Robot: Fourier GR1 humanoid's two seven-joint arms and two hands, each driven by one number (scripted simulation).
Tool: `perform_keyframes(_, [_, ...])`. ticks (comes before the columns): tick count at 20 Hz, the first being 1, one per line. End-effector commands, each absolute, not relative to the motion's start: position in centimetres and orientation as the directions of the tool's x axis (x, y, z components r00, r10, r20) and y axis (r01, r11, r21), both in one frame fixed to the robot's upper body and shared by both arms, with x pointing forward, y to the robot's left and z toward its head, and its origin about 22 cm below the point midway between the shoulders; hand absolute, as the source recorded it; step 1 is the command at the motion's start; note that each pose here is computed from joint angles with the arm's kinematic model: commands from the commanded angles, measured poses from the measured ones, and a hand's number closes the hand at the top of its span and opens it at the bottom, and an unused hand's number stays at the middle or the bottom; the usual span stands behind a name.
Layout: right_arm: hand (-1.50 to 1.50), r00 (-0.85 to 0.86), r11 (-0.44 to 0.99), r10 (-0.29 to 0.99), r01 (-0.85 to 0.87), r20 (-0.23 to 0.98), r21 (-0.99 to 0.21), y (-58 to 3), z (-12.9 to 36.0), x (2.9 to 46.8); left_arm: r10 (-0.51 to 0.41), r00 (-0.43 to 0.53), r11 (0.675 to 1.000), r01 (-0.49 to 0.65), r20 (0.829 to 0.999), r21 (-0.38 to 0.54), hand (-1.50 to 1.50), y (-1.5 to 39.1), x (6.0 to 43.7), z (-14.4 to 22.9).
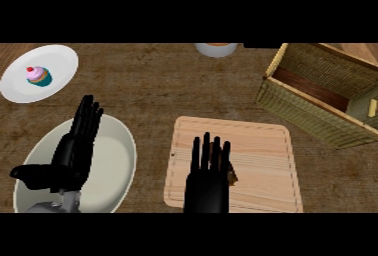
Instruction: Pick the sweet potato from the cutting board and place it in the basket
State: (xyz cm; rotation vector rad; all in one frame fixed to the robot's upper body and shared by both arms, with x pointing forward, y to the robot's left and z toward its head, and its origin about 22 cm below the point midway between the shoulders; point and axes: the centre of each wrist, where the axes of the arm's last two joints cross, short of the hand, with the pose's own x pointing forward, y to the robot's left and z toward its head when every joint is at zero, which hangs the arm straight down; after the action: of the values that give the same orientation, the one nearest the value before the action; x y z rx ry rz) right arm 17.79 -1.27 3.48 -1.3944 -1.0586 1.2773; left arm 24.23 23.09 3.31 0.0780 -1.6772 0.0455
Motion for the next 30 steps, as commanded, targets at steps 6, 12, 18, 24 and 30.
perform_keyframes(6, [-1.5, 0.279, -0.186, 0.942, -0.024, -0.185, -0.982, -0.8, 2.9, 18.9, -0.036, -0.093, 0.997, -0.078, 0.995, 0.029, 0.0, 22.9, 23.9, 2.0])
perform_keyframes(12, [-1.5, 0.293, -0.19, 0.935, -0.061, -0.2, -0.98, -1.3, 0.9, 18.8, -0.031, -0.094, 0.996, -0.088, 0.995, 0.022, 0.0, 24.2, 24.4, 2.6])
perform_keyframes(18, [-1.5, 0.295, -0.168, 0.937, -0.087, -0.187, -0.982, -1.8, 0.2, 19.5, -0.018, -0.106, 0.996, -0.093, 0.994, 0.008, 0.0, 23.8, 25.3, 3.5])
perform_keyframes(24, [-1.5, 0.28, -0.175, 0.94, -0.086, -0.193, -0.981, -2.1, -0.5, 20.5, -0.029, -0.103, 0.997, -0.079, 0.994, 0.021, 0.0, 23.8, 24.6, 3.8])
perform_keyframes(30, [-1.5, 0.295, -0.182, 0.933, -0.102, -0.205, -0.978, -2.4, -1.0, 20.7, -0.03, -0.106, 0.996, -0.09, 0.994, 0.02, 0.0, 22.8, 23.5, 3.5])
